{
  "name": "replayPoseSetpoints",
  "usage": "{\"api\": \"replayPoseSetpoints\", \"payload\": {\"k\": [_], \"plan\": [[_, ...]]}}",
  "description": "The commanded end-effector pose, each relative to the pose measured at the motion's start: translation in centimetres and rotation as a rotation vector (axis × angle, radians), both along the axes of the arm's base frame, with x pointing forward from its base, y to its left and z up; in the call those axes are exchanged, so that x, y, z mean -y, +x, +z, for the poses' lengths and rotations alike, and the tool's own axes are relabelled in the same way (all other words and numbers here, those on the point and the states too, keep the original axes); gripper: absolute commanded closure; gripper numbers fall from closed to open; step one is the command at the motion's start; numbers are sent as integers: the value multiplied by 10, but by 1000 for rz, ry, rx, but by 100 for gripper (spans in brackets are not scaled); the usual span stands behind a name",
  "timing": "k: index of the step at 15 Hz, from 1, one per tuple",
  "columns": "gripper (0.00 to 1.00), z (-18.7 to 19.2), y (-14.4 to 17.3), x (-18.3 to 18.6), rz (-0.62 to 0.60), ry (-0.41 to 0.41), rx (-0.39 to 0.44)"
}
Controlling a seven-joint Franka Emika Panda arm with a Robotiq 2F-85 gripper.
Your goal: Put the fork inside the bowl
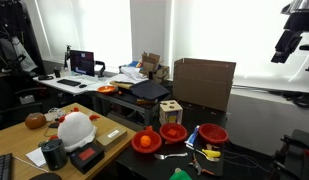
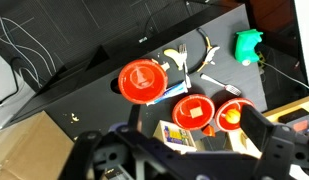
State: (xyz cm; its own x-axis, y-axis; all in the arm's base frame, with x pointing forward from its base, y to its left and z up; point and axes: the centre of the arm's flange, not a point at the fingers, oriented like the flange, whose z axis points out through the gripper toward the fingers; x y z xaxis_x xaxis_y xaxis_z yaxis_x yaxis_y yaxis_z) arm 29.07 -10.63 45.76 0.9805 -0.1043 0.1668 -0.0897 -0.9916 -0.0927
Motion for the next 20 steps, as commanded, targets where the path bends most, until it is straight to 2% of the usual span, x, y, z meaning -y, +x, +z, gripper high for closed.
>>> {"api": "replayPoseSetpoints", "payload": {"k": [1,9,13,20], "plan": [[0,-9,58,-4,51,0,-70],[0,-35,157,-26,166,4,-133],[0,-56,185,-37,254,17,-153],[0,-88,224,-25,413,5,-238]]}}
